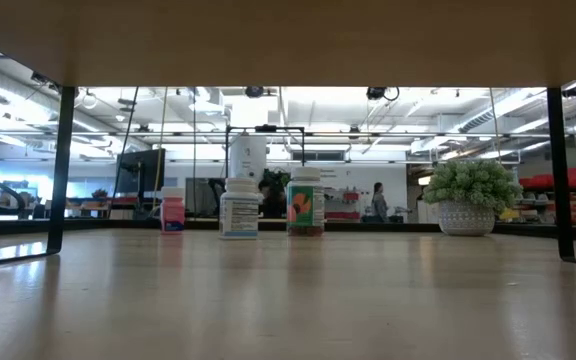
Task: Pick and place medicine bottles onto shelf by color
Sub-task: Put the blue medicine bottle on the shelf
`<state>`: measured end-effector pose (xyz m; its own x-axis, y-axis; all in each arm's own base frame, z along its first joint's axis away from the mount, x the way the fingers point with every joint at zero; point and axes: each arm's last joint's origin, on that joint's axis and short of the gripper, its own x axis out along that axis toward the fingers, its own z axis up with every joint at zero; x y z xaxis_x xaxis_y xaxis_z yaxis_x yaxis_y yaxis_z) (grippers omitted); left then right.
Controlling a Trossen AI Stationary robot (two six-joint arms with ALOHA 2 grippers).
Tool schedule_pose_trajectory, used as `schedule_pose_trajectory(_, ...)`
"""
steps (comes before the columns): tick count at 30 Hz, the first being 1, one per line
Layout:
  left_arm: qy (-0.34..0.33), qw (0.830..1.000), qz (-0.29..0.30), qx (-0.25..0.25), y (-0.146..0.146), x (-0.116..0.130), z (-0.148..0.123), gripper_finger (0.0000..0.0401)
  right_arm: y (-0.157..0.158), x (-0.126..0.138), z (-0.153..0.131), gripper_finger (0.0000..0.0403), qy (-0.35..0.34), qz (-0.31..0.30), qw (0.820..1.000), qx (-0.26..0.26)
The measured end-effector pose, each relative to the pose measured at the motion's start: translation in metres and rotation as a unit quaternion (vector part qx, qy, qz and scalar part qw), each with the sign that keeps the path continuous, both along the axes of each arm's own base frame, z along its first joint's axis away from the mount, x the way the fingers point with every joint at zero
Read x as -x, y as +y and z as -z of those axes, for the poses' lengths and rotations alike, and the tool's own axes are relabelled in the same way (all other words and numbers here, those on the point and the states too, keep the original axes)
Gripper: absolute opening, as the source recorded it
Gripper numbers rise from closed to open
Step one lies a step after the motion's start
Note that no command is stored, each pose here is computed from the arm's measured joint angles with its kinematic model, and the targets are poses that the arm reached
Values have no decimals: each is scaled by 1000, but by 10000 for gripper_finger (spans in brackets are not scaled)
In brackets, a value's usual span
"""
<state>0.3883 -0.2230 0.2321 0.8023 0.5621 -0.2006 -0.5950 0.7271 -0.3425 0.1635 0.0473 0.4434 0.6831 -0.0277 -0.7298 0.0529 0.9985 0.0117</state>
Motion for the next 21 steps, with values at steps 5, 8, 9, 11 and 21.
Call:
schedule_pose_trajectory(5,6,1000,18,4,-3,1,1,164,0,0,0,218,1,-1,1000,1)
schedule_pose_trajectory(8,13,1000,25,0,-5,2,1,165,0,0,0,218,2,-1,1000,1)
schedule_pose_trajectory(9,17,999,28,-5,-6,3,1,165,0,0,0,218,2,-1,1000,1)
schedule_pose_trajectory(11,29,999,36,-21,-7,3,1,165,0,0,0,218,2,-1,1000,2)
schedule_pose_trajectory(21,54,996,50,-59,-13,7,2,168,0,0,0,218,2,-1,1000,1)
